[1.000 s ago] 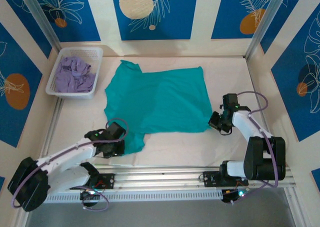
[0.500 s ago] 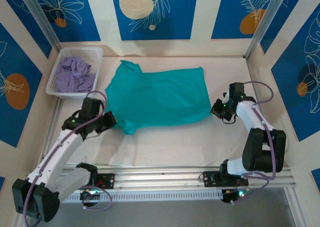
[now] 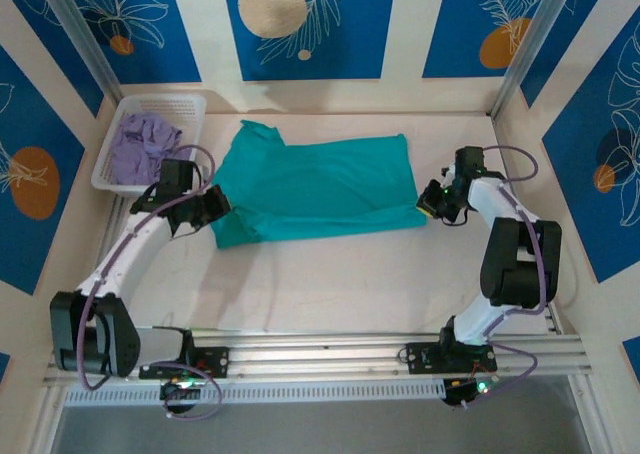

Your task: Fold the inside-out t-shirt

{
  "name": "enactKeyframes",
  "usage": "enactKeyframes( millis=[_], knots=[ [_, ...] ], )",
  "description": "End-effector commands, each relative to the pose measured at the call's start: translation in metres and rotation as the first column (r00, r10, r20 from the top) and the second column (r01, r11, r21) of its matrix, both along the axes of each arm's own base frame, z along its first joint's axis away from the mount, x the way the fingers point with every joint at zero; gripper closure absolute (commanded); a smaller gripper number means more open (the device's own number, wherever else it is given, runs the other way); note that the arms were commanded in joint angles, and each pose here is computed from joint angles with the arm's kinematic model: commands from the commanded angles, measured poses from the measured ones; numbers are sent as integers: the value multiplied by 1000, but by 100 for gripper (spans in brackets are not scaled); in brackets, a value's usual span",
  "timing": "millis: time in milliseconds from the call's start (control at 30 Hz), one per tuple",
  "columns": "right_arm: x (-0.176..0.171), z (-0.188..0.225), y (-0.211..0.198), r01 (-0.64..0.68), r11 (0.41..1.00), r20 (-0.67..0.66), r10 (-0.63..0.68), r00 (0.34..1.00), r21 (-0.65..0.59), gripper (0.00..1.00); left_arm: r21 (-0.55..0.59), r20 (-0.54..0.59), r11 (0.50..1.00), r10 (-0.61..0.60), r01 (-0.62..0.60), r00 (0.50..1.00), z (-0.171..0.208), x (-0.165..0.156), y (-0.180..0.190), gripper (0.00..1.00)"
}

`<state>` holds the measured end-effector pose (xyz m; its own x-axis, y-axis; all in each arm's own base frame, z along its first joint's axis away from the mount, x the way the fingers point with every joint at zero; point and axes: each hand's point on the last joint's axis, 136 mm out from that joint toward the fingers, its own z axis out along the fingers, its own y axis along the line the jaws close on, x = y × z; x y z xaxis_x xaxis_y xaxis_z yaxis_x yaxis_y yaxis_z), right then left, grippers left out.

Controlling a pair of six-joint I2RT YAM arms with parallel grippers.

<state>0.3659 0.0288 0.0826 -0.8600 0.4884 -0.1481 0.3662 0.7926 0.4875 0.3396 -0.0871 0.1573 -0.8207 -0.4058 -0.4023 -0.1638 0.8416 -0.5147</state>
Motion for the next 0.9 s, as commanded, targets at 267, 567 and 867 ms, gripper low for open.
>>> enactKeyframes(
  millis=[267, 567, 867],
  knots=[
    [36, 3, 9, -39, 999, 28, 39, 999, 27, 89, 12, 42, 999, 41, -41, 998, -3, 53, 20, 100],
    [79, -18, 6, -22, 1000, 10, 22, 1000, 14, 84, -28, 42, 995, 95, -94, 995, -34, 141, 19, 93],
    [89, -2, -8, -31, 996, 46, 35, 998, -84, 65, -29, 89, 988, 157, -155, 984, -30, 159, 30, 52]
  ],
)
